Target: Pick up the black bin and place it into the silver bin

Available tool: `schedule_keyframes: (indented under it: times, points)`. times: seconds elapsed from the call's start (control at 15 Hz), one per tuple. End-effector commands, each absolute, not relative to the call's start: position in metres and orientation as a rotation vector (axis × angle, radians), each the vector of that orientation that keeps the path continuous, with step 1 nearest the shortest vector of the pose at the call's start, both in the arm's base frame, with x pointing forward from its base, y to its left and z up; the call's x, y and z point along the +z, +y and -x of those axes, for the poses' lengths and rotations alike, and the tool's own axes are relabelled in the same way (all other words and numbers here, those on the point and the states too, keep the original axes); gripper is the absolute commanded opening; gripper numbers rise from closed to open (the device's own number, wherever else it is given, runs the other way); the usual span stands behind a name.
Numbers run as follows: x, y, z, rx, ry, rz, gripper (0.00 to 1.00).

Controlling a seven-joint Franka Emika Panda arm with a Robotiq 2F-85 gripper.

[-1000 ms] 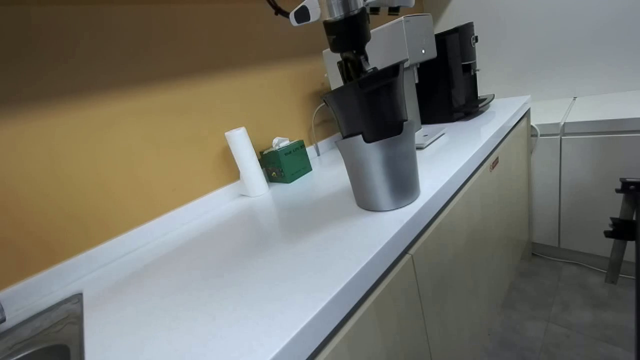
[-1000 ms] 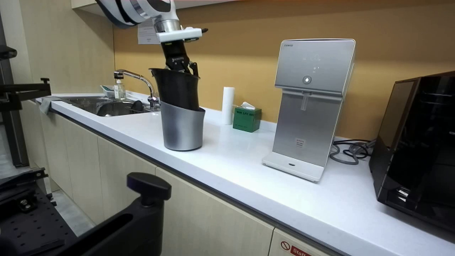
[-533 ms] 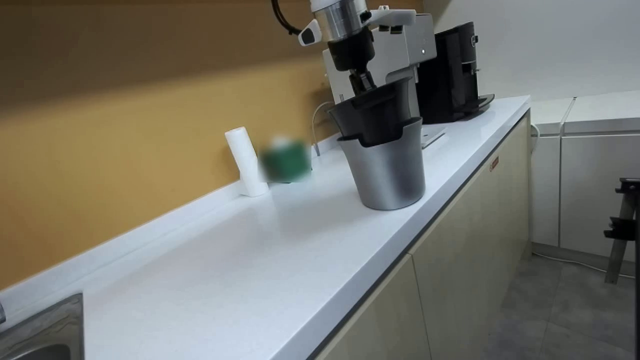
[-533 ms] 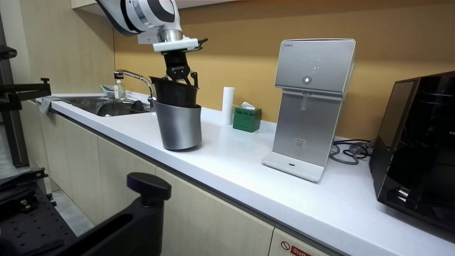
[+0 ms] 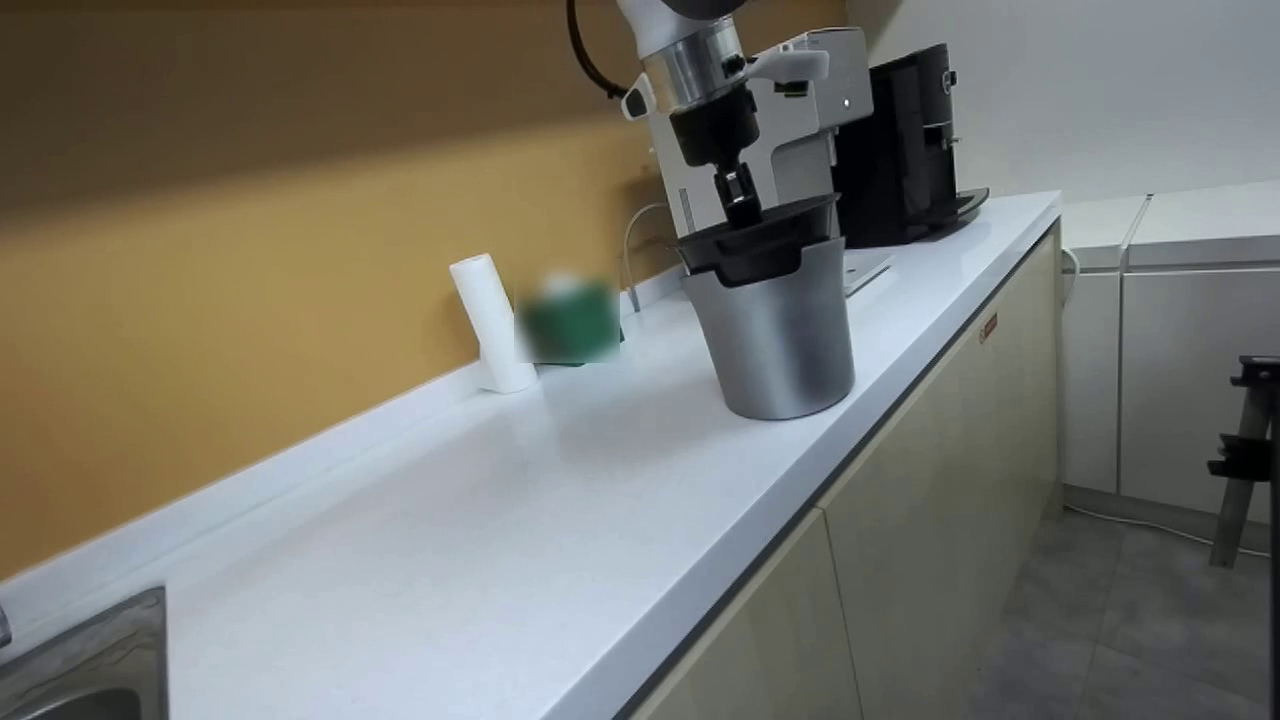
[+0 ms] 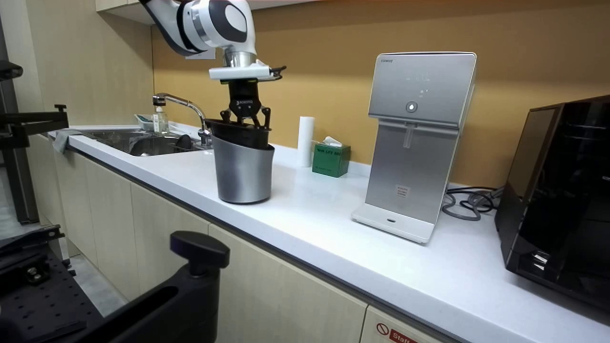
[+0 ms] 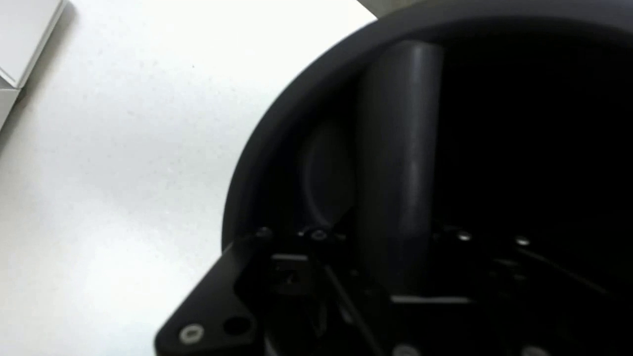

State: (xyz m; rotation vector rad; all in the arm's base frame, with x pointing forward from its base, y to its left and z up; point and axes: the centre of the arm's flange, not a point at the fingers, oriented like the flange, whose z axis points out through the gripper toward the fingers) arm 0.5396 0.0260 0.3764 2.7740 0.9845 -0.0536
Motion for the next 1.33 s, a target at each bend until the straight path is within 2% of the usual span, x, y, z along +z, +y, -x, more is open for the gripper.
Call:
schedule_keyframes:
  times: [0.0,0.27,0.47,0.87,1.27]
  points:
    - [0.382,0.026,-0.552,-0.07,0.894,-2.839,0.53]
    - [0.396,0.023,-0.559,-0.03,0.867,-2.864,0.81]
    - [0.42,0.025,-0.567,0.026,0.838,-2.891,0.99]
    - [0.477,0.027,-0.574,0.125,0.883,-2.848,1.0]
    - [0.502,0.024,-0.567,0.042,1.074,-2.773,1.0]
